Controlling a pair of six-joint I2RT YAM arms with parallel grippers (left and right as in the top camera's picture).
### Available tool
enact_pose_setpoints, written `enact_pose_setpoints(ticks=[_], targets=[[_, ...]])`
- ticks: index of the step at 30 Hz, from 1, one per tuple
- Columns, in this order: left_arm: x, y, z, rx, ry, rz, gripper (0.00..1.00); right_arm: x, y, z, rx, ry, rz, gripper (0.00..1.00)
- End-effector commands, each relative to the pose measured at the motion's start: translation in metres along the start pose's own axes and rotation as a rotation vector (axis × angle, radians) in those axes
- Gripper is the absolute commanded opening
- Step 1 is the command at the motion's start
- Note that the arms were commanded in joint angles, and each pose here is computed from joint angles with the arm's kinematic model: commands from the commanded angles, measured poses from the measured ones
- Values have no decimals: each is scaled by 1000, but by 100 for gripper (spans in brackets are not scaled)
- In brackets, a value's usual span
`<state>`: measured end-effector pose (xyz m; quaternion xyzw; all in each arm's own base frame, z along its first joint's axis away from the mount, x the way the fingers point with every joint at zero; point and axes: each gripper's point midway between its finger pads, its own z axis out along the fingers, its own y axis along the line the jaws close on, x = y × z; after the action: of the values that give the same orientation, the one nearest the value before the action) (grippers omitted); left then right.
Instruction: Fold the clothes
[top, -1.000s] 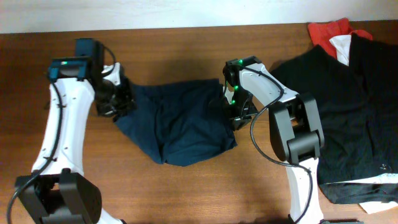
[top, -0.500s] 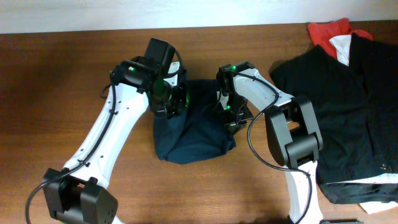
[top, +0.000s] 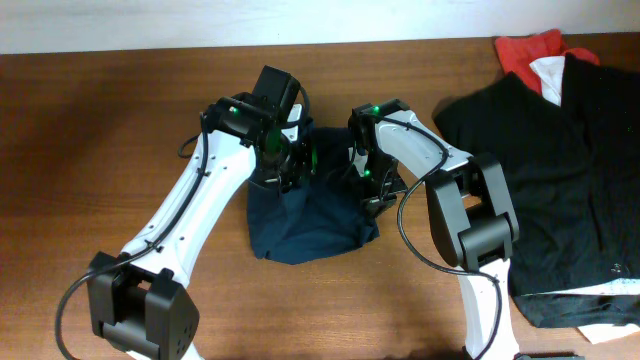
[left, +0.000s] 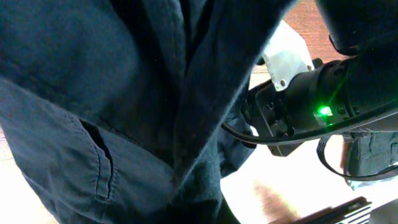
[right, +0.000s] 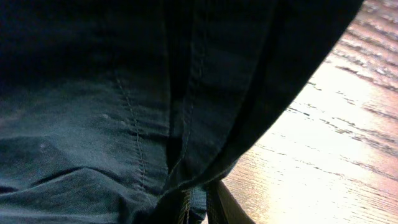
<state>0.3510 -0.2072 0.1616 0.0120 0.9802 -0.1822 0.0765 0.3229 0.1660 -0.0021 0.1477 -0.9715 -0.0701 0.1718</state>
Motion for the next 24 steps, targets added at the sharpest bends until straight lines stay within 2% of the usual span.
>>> enact_pose_setpoints(ticks=[1, 17, 24], targets=[[-3, -5, -2, 8, -11, -3, 0, 6, 1, 18, -1, 52, -6, 15], [-3, -5, -2, 9, -11, -3, 1, 6, 1, 18, -1, 52, -6, 15], [-3, -5, -2, 9, -11, -3, 0, 7, -2, 16, -3, 53, 4, 9]])
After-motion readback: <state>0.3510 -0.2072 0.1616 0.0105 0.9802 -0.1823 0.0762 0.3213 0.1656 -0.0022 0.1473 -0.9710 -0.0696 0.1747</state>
